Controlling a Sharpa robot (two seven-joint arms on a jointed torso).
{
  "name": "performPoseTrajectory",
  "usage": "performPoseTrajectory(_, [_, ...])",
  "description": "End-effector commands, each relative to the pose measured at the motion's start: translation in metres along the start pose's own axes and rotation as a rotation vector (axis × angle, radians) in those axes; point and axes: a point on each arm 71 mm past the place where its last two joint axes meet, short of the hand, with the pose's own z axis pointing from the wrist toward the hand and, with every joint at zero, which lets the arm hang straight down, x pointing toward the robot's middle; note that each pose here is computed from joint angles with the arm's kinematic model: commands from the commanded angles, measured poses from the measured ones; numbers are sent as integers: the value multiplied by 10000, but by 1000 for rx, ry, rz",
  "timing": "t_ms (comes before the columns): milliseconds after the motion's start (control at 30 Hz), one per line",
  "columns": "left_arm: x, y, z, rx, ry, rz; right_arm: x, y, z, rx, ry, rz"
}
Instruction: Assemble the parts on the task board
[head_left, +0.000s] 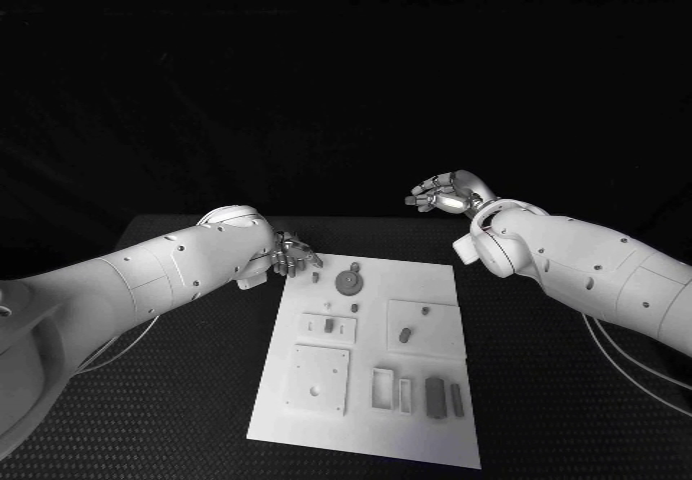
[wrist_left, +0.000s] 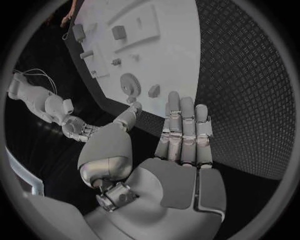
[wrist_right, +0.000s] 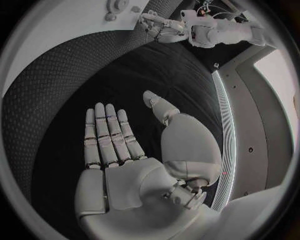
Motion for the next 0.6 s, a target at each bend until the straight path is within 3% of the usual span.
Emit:
performPoseTrajectory(33, [48,-30,8,31,55,0,23,19,2,-13,11,4])
performPoseTrajectory(233, [82,-55,16,44,98,-10,38,30,5,-15,14,5])
performPoseTrajectory(600, [114,-70,33,54,114,-26,40,31,2,-15,16,5])
